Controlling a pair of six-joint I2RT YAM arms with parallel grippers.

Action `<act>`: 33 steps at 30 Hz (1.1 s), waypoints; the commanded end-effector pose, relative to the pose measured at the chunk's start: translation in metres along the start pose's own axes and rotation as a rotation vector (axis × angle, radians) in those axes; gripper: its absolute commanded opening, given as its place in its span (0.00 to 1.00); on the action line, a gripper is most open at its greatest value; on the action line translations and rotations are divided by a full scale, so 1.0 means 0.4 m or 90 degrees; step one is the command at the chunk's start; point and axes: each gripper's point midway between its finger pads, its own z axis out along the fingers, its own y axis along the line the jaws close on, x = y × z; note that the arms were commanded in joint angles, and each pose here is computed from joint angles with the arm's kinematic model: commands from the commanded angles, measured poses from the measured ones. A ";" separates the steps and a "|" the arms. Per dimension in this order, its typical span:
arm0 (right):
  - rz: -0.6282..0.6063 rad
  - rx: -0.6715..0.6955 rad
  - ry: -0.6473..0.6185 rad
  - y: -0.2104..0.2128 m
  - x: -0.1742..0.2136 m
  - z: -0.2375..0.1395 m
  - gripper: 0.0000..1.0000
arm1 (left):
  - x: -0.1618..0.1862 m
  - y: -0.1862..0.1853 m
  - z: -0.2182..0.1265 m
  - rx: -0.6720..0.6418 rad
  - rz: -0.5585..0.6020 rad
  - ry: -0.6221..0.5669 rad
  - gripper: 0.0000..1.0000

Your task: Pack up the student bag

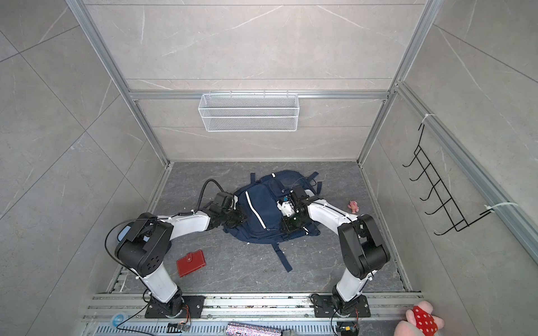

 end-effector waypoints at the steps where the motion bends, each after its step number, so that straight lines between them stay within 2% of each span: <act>1: 0.007 0.017 -0.017 -0.007 -0.040 0.001 0.30 | 0.011 0.005 0.015 -0.003 0.001 0.011 0.00; 4: 0.004 0.026 -0.017 -0.011 -0.049 0.005 0.24 | 0.013 0.006 0.011 -0.002 0.001 0.010 0.00; 8: -0.012 0.024 -0.023 0.000 -0.050 -0.003 0.01 | 0.018 0.013 0.011 -0.003 -0.005 0.011 0.00; 9: -0.022 0.017 -0.028 0.009 -0.050 -0.007 0.00 | 0.019 0.014 0.012 -0.002 -0.008 0.011 0.00; 16: -0.162 -0.065 -0.060 0.150 -0.025 -0.021 0.00 | 0.016 0.016 0.021 0.010 -0.026 0.012 0.00; 22: -0.293 -0.137 -0.041 0.287 0.012 -0.004 0.00 | 0.015 0.022 0.022 0.014 -0.042 0.016 0.00; 28: -0.332 -0.204 -0.058 0.369 0.022 -0.003 0.00 | 0.010 0.017 0.021 0.020 -0.060 0.009 0.00; 33: -0.337 -0.217 -0.056 0.391 0.023 0.015 0.00 | -0.004 0.012 0.015 0.025 -0.077 -0.011 0.00</act>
